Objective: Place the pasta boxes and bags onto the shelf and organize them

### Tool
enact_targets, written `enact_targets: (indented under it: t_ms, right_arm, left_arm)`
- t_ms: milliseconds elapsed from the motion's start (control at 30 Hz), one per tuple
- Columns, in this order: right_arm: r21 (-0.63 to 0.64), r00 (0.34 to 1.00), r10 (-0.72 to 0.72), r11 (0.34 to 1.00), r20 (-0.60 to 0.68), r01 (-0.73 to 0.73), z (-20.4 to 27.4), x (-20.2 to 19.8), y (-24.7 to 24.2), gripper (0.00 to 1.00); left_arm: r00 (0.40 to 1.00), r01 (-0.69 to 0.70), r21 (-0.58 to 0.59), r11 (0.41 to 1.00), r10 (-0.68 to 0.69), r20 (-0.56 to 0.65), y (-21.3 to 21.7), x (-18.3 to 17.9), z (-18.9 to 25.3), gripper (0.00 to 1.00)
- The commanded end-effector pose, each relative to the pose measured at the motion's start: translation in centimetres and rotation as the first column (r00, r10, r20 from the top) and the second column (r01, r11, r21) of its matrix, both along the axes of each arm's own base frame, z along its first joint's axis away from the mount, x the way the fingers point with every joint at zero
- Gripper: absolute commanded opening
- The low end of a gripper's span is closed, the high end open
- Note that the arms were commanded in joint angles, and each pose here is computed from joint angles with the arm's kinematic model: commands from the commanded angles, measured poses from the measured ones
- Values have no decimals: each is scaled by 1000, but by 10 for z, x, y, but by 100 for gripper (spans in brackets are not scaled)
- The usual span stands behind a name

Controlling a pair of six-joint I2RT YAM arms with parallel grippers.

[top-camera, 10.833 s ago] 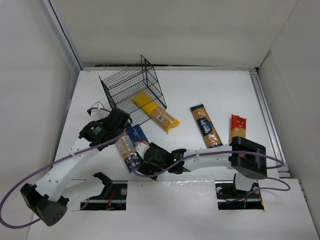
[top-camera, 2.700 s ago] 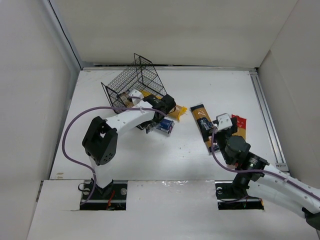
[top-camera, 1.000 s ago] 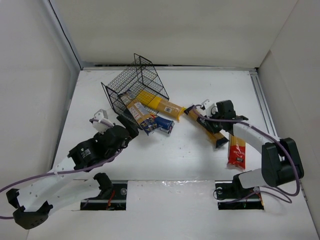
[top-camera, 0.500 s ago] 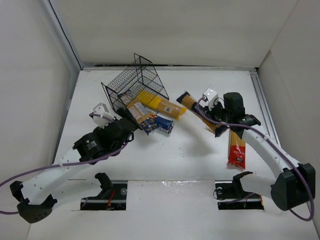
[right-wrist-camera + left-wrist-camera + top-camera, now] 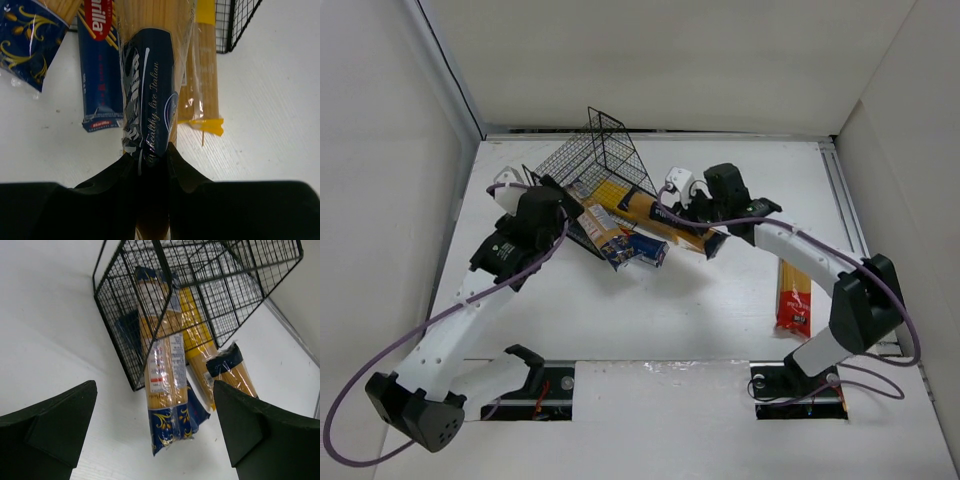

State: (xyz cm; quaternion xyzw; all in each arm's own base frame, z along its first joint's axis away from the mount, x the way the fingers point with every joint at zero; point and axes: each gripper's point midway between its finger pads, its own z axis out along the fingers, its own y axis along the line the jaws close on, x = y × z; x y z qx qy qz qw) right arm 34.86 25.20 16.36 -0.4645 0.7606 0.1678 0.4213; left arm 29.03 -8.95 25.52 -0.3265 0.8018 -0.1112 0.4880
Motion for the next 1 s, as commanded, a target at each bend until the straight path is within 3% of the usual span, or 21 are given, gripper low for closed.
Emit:
enact_targets:
  t_ms: [0, 467, 700, 800, 833, 900, 933, 967]
  right_arm:
    - [155, 968, 3, 987, 250, -43, 87, 42, 39, 0]
    - [183, 962, 2, 982, 274, -54, 78, 124, 130, 0]
    - [194, 957, -48, 981, 286, -9, 69, 155, 150, 2]
    - [196, 959, -37, 980, 282, -20, 67, 155, 153, 20]
    - [191, 961, -35, 981, 275, -19, 61, 156, 153, 42]
    - [193, 961, -28, 981, 274, -27, 61, 155, 154, 62]
    - [189, 963, -26, 982, 268, -26, 57, 152, 153, 82]
    - [185, 964, -25, 982, 263, -25, 55, 150, 151, 87]
  left_arm:
    - [998, 28, 0, 1000, -28, 58, 10, 9, 21, 100]
    - [1000, -8, 43, 999, 8, -1, 32, -4, 9, 100]
    - [999, -26, 65, 998, 27, -18, 39, -11, 5, 100]
    - [1000, -27, 61, 998, 27, -8, 38, -10, 7, 100]
    - [999, -26, 65, 998, 27, -17, 38, -10, 3, 100]
    - [1000, -19, 60, 998, 20, -19, 37, -10, 3, 100]
    - [999, -18, 63, 998, 20, -27, 36, -9, 0, 100]
    - [999, -11, 59, 998, 12, -29, 35, -9, 0, 100]
